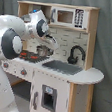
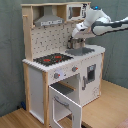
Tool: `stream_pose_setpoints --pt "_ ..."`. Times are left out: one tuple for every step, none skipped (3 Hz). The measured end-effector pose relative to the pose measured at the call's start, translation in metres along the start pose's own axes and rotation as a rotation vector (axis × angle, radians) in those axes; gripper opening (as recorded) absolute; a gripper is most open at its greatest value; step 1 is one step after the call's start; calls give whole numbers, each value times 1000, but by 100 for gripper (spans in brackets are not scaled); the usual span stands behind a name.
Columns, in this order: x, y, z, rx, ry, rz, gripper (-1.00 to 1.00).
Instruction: Play with the kitchen
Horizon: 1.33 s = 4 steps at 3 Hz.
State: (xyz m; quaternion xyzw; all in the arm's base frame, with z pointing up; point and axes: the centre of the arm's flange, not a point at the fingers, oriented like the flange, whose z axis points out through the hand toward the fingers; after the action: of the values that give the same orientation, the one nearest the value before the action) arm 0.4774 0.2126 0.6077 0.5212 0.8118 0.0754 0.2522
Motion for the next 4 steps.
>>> stream_pose_setpoints --pt "32 8 4 -38 23 22 -100" --pt "59 16 6 -77 46 39 -100" --pt "77 26 4 -111 67 54 -100" --pt "91 35 5 -134 87 67 -100"
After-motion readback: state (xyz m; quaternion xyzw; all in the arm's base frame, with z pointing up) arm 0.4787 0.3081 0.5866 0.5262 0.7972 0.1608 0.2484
